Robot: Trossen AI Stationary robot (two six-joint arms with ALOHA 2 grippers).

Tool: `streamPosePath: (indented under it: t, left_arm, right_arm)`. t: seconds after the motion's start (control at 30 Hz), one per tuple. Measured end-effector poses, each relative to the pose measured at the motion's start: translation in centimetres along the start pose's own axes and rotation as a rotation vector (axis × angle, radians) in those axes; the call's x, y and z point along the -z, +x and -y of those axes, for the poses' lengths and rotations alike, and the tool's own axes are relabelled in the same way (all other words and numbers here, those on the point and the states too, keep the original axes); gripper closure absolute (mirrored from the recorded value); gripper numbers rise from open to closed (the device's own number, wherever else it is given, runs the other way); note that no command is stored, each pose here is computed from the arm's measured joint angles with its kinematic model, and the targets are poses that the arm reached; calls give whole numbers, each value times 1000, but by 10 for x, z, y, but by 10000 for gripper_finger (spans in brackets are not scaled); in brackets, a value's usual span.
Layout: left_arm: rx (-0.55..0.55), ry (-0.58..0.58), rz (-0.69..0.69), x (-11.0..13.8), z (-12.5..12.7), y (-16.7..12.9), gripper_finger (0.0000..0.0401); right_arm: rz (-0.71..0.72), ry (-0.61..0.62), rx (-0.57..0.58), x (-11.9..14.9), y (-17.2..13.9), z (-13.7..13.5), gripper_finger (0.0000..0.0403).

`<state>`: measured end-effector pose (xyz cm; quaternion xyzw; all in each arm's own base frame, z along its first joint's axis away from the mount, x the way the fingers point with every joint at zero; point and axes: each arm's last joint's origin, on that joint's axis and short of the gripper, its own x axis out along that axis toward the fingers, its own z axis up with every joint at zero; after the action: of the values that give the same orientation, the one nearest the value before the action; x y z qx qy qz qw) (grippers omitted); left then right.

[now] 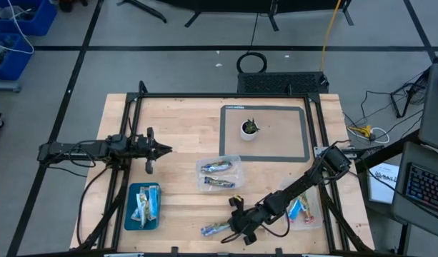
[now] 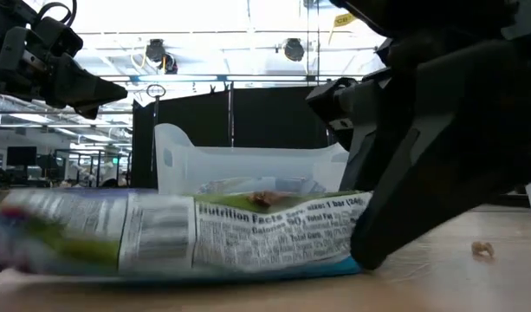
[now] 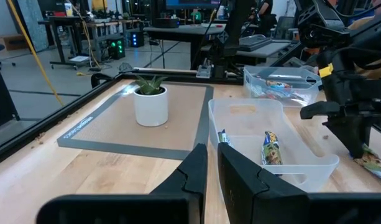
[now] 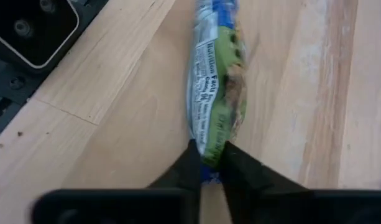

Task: Pick and place Granola Bars by type
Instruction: Put the blue granola bar into the left transparent bin

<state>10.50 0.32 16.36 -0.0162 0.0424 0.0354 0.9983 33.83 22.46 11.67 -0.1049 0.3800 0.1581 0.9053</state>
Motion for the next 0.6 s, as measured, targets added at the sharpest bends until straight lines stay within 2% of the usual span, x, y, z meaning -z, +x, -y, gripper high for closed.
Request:
streamPosePath:
  t: [0.07,0.2,0.37,0.47,0.6]
  left_arm:
    - [0,0,0,0,0,0,359]
    - [0,0,0,0,0,0,359]
    - [0,0,0,0,0,0,359]
    - [0,0,0,0,0,0,359]
    - [0,0,0,0,0,0,359]
  right_arm:
    - [3,-28,0,0,0,0,387]
    - [19,-54,-4,-3,-2,0,392]
    - [69,-74,-68,-16,-20,-1,397]
    - [108,-102,-145,-26,-36,-4,397]
    - [150,-121,-324,-31,-61,-11,398]
